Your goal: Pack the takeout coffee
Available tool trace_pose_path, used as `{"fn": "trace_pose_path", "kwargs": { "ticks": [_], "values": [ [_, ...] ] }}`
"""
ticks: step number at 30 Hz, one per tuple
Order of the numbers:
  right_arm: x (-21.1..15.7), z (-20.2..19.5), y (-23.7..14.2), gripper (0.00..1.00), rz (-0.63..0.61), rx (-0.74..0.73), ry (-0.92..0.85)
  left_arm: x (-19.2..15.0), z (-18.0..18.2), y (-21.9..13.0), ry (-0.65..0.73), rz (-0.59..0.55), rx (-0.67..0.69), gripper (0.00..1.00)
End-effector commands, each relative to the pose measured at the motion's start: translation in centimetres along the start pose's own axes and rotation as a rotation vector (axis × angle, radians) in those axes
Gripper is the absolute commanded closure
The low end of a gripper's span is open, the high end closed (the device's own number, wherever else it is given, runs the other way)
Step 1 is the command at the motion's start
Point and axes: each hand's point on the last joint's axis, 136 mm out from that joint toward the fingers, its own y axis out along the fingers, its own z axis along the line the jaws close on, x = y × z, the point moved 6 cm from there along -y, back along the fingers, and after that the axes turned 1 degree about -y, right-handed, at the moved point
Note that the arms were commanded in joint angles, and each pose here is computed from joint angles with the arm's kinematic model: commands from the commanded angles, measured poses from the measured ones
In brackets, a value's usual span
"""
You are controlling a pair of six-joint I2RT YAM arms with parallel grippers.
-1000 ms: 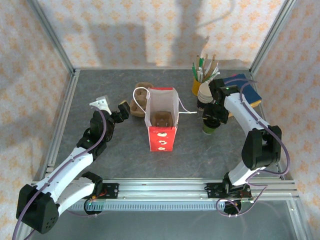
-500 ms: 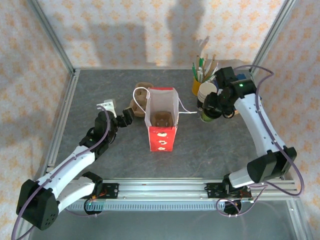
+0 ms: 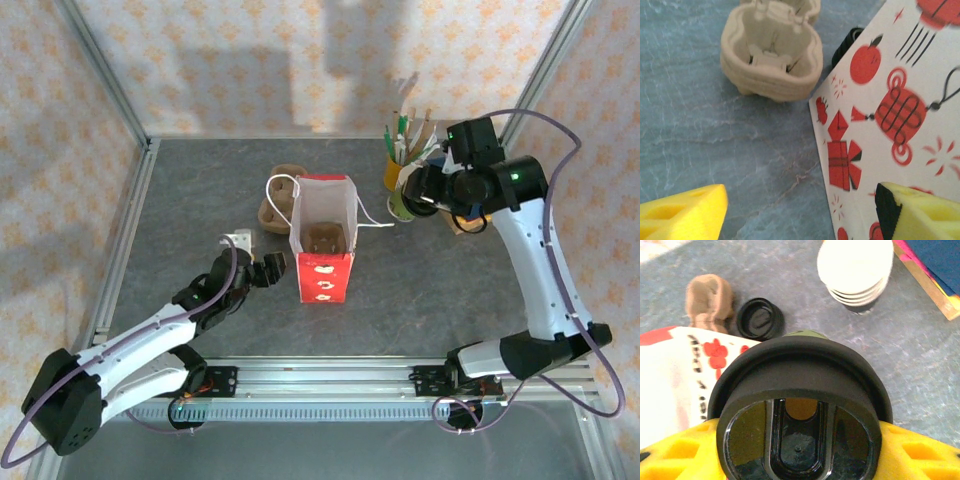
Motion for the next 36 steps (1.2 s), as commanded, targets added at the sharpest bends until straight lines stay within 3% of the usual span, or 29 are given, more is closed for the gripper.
{"fn": "trace_pose_path", "kwargs": {
  "ticks": [1, 15, 25, 36],
  "values": [
    [-0.2, 1.7, -1.8, 0.43, -0.027, 0.049, -0.022, -1.1, -0.1, -0.1, -0.019, 0.007, -0.005, 0.22],
    [-0.5, 8.7, -5.9, 0.44, -0.138, 0.198, -0.081, -4.3, -2.0, 1.8, 0.047, 0.071, 0.026, 0.24],
    [-5.6, 11.4, -1.8, 0.44, 0.0, 0.126, -0.16, -4.5, -4.9, 2.7, 0.06, 0.065, -0.048, 0.24],
    [-7.1, 11.7, 3.0, 0.44, 0.089, 0.009, -0.215, -5.6, -6.9, 3.5, 0.08, 0.059, -0.123, 0.24]
  ]
}}
